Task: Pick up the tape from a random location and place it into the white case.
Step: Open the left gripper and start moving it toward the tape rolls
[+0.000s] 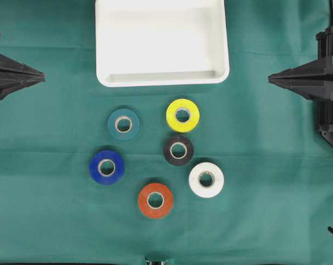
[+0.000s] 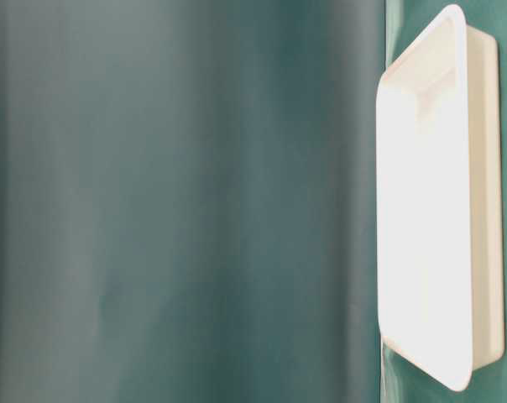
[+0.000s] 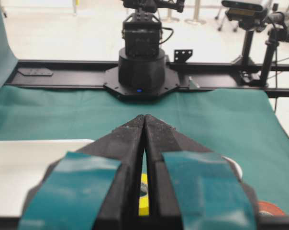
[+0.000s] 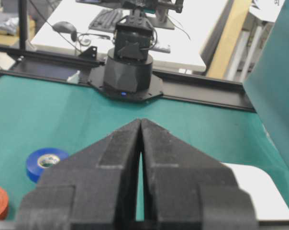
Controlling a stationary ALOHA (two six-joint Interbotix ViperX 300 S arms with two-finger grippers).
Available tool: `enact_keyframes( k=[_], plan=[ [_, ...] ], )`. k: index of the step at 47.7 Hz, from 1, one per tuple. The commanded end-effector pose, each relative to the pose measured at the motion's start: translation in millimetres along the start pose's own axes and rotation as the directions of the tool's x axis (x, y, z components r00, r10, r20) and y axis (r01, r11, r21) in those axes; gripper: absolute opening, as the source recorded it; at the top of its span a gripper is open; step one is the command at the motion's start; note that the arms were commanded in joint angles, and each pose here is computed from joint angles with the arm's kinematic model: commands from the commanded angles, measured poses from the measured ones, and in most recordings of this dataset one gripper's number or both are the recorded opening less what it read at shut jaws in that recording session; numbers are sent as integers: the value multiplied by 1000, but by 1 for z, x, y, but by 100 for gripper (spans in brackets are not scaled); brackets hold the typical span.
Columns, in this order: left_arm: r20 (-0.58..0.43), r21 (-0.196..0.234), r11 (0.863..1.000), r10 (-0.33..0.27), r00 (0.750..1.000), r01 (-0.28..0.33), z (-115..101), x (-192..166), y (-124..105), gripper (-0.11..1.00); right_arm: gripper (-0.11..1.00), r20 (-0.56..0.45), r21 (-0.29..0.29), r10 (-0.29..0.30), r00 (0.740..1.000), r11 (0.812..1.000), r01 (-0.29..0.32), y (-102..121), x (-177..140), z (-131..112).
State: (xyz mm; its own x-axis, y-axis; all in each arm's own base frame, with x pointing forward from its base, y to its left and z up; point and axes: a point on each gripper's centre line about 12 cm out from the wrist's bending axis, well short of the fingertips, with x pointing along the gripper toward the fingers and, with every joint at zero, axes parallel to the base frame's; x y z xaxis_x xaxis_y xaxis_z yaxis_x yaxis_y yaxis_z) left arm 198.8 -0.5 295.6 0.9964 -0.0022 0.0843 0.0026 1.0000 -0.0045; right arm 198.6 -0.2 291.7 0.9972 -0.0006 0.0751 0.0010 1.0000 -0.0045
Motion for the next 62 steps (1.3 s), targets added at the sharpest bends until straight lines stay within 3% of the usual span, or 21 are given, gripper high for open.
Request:
enact_keyframes(
  k=[1, 12, 26, 30, 35, 42, 46, 49, 52, 62],
  plan=[
    [-21, 3, 1000, 2, 1000, -2, 5, 2, 0, 1, 0, 17, -6, -5, 1000, 1000, 5, -1, 2, 8],
    [-44, 0, 1000, 2, 999, -2, 2, 2, 0, 1, 0, -80, -2, -3, 997, 1000, 3, -1, 5, 7],
    [-51, -7, 1000, 2, 999, -3, 1, 3, 0, 2, 0, -93, 4, -3, 996, 1000, 4, -1, 6, 7],
    [-49, -7, 1000, 2, 999, -3, 1, 3, 0, 11, 0, -98, 4, -3, 995, 1000, 4, -1, 6, 6],
    [-48, -7, 1000, 2, 999, -3, 2, 3, 0, 37, 2, -97, 10, -5, 995, 1000, 6, -1, 6, 7],
    [-51, -3, 1000, 2, 999, -2, 2, 3, 0, 80, 39, -101, 30, -6, 995, 1000, 9, -1, 6, 7],
    [-55, -4, 1000, 2, 998, -2, 1, 3, 0, 97, 64, -129, 31, -6, 992, 999, 10, -1, 7, 4],
    [-60, -4, 1000, 2, 998, -2, 1, 3, 0, 100, 81, -145, 34, -8, 989, 999, 13, -2, 9, 4],
    [-61, -4, 1000, 2, 998, -2, 0, 3, 0, 100, 91, -159, 37, -8, 987, 999, 14, -2, 10, 3],
    [-63, -4, 1000, 2, 998, -2, 0, 3, 0, 100, 92, -163, 40, -9, 987, 999, 16, -2, 11, 4]
  ],
)
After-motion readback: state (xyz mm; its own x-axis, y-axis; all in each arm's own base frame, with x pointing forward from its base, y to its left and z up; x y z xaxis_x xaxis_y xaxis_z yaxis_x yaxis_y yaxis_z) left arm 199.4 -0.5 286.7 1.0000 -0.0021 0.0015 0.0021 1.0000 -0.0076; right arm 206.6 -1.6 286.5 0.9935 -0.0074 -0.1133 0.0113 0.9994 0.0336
